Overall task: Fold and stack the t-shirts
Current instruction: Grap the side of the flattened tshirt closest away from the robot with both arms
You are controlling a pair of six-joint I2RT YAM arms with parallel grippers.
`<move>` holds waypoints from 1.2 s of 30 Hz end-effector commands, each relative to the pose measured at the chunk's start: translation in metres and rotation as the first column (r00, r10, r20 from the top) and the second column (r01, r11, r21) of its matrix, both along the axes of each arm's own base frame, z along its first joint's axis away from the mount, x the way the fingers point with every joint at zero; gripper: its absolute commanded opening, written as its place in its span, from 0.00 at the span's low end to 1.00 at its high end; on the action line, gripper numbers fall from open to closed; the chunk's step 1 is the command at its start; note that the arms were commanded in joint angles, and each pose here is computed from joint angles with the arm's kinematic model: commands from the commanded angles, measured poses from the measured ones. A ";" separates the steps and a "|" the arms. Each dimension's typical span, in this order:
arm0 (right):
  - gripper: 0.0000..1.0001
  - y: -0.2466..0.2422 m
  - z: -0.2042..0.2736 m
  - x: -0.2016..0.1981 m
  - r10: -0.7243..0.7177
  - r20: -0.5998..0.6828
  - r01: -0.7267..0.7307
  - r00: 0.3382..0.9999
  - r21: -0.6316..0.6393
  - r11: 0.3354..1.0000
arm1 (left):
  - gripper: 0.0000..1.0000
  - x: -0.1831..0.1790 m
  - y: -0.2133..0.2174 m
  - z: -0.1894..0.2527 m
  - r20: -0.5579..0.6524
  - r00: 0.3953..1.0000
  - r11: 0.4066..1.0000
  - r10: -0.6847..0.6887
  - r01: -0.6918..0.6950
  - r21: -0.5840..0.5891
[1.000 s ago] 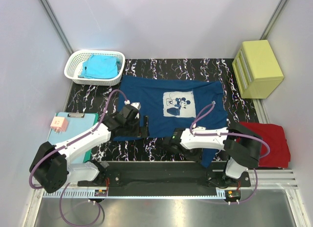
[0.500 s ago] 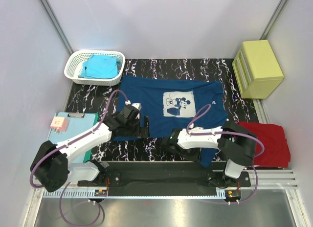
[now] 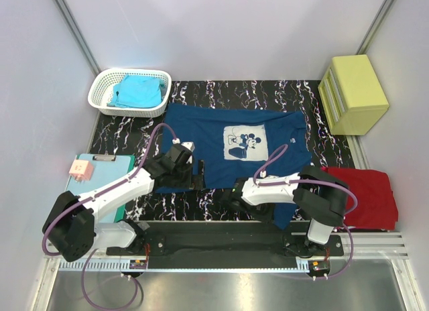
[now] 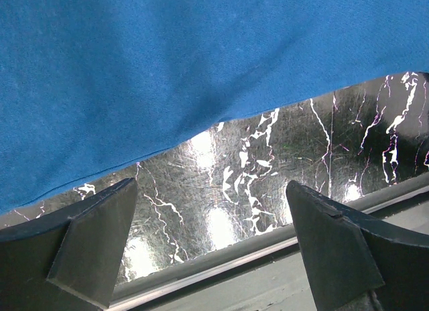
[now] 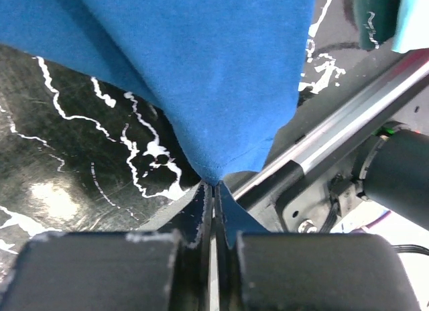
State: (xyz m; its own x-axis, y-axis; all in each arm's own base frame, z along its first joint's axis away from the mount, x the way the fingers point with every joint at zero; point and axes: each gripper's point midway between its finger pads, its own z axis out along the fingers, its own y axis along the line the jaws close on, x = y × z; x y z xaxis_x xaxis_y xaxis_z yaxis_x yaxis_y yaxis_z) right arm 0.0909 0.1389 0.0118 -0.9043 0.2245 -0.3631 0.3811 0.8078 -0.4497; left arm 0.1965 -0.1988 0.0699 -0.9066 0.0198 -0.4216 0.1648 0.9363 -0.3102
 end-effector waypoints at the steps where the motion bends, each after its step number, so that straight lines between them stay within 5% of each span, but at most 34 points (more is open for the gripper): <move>1: 0.00 -0.005 0.014 0.001 0.003 0.040 0.000 0.999 -0.056 0.998 | 0.99 0.000 -0.007 0.002 0.005 1.000 0.999 -0.022 0.022 -0.023; 7: 0.00 0.014 0.058 0.018 0.071 0.152 -0.060 0.986 -0.080 0.995 | 0.99 0.000 -0.007 0.002 0.008 1.000 0.999 -0.020 0.020 -0.026; 14: 0.00 0.030 0.119 0.047 0.054 0.309 -0.067 0.949 0.034 0.997 | 0.99 -0.001 -0.007 0.003 0.010 1.000 0.999 -0.018 0.018 -0.028; 28: 0.00 -0.017 0.118 0.024 -0.102 0.306 0.062 0.947 0.137 0.989 | 0.99 -0.006 0.001 0.001 -0.002 1.000 1.000 0.006 -0.006 -0.007; 36: 0.00 -0.024 0.127 0.025 -0.173 0.357 0.091 0.918 0.234 0.968 | 0.99 -0.001 0.022 0.000 0.022 0.991 0.990 0.130 -0.131 0.059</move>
State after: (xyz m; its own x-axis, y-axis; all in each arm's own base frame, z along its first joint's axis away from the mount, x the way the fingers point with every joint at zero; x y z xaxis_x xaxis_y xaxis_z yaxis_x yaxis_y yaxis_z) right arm 0.1346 0.1853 0.1203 -0.6885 0.5034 -0.5221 0.5386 0.8370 0.0968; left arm 0.1867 -0.1873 0.0610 -0.9211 -0.0006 -0.3893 0.1147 0.9552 -0.2728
